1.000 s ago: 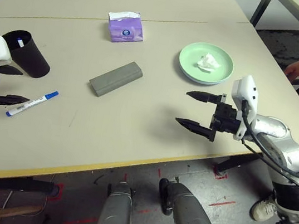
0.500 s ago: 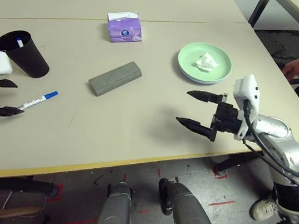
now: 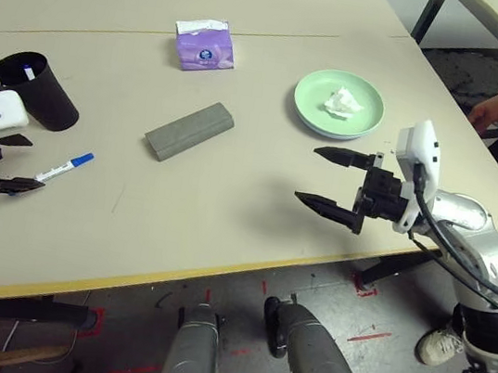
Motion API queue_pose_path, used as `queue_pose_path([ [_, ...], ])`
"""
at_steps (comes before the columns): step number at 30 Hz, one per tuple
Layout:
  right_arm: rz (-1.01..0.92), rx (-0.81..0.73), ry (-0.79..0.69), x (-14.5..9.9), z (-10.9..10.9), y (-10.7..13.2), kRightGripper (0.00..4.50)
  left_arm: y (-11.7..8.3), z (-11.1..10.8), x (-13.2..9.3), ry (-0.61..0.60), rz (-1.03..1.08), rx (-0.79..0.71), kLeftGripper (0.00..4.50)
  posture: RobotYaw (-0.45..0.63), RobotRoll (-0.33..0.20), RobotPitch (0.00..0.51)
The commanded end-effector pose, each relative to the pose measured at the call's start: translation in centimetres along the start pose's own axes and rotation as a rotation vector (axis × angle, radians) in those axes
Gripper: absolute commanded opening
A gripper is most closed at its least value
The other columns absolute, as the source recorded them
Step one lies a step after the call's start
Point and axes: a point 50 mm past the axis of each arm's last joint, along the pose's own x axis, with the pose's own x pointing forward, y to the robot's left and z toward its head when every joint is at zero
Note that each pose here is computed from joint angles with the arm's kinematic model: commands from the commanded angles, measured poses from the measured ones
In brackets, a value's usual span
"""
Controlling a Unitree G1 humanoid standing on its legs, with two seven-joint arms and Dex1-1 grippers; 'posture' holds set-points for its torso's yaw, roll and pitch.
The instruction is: Organize and tidy the items on the table.
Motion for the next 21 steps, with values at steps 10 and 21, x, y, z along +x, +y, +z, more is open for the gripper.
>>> queue_pose_path([
  [10, 0.012, -0.010, 0.000, 0.0, 0.5, 0.2, 4.50, -0.9, -1.3, 1.1, 0.057, -0.028, -0.027, 4.46, -0.19, 0.000, 0.194],
  [21, 0.019, -0.009, -0.001, 0.0, 0.6, 0.3, 4.50, -1.4, -2.0, 1.6, 0.078, -0.029, -0.028, 4.46, -0.19, 0.000, 0.193],
])
